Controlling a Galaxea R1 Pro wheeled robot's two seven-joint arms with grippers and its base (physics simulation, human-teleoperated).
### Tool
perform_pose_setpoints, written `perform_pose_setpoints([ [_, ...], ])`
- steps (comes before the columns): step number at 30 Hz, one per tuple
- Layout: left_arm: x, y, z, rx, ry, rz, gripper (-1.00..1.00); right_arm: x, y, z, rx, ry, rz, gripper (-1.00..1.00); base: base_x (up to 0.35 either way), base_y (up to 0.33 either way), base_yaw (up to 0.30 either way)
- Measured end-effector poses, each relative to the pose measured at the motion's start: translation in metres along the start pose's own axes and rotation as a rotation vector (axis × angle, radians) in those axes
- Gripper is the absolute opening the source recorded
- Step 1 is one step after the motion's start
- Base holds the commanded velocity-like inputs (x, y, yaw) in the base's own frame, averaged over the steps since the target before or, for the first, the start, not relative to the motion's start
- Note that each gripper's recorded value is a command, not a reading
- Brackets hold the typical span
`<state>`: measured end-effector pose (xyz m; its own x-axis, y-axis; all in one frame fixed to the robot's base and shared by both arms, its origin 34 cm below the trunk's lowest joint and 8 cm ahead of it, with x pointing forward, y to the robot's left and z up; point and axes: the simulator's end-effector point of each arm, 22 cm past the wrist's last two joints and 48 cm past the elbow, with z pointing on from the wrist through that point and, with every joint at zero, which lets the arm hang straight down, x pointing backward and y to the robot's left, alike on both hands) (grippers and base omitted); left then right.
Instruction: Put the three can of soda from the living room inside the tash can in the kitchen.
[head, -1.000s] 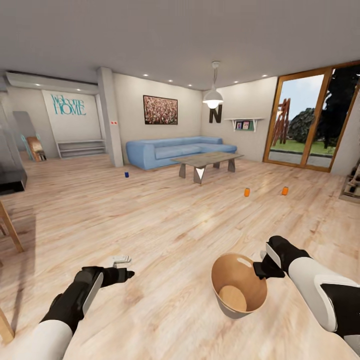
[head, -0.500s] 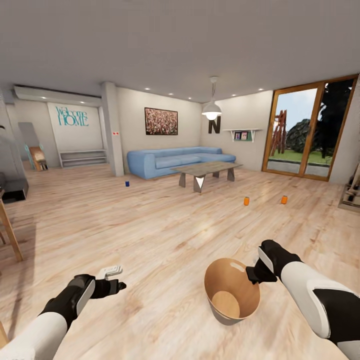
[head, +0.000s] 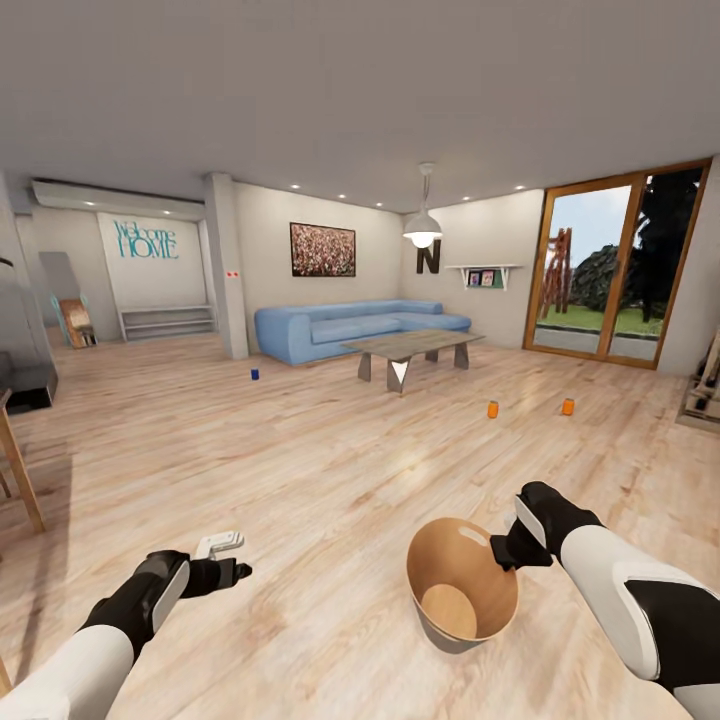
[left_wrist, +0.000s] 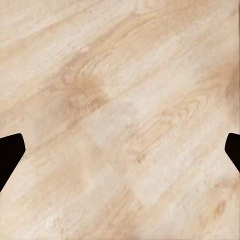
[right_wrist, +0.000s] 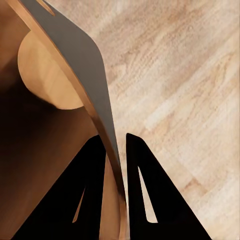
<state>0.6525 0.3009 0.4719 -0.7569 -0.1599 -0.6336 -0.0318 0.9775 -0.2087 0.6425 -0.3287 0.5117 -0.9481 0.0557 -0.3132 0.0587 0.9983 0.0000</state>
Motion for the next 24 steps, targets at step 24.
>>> perform_pose_setpoints([
  [24, -0.030, -0.004, -0.003, 0.013, -0.125, 0.036, 1.00, 0.023, 0.022, 0.017, -0.015, 0.042, -0.027, -1.00, 0.214, 0.000, 0.000],
])
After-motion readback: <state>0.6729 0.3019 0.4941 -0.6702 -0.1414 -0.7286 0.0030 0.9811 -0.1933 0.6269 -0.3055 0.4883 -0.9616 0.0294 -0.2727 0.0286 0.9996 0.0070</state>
